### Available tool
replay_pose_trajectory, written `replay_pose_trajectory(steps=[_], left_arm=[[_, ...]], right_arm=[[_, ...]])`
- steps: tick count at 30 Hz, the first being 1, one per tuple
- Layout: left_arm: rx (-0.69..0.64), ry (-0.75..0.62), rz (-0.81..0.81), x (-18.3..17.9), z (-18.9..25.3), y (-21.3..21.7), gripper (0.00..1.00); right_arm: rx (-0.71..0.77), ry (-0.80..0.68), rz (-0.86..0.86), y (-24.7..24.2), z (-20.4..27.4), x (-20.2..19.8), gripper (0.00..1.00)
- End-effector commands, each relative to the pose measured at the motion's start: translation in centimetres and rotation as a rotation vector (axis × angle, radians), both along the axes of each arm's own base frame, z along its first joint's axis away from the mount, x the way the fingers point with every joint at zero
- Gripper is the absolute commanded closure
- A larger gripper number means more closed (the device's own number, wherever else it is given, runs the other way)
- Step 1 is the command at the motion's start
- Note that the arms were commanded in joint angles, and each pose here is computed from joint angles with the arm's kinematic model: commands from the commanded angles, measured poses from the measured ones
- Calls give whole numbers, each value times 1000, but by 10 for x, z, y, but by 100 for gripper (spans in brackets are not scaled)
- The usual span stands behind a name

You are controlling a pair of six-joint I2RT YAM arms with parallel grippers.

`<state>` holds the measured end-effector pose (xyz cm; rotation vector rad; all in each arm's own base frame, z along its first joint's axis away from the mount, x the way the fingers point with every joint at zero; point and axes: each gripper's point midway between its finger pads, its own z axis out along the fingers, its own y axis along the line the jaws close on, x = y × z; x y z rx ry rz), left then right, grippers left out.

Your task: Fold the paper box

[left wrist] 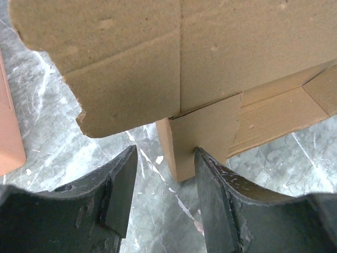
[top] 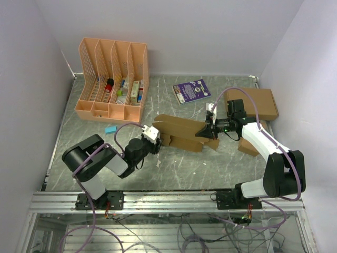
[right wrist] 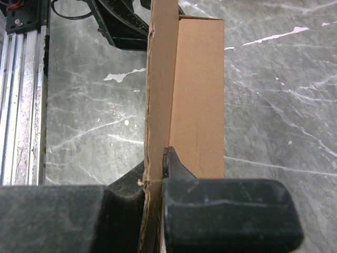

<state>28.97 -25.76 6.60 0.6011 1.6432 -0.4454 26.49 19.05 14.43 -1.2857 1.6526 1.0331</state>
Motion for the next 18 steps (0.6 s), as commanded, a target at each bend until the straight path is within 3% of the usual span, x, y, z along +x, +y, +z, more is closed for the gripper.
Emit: replay_pose_trajectory(steps=[1,18], left_arm=[[-45,-77,22,8,20,-3,42],[-34,-68,80,17,16,1,43]], right_arm=[[23,12,7,1,9,-4,100],[35,36,18,3,13,-5,100]])
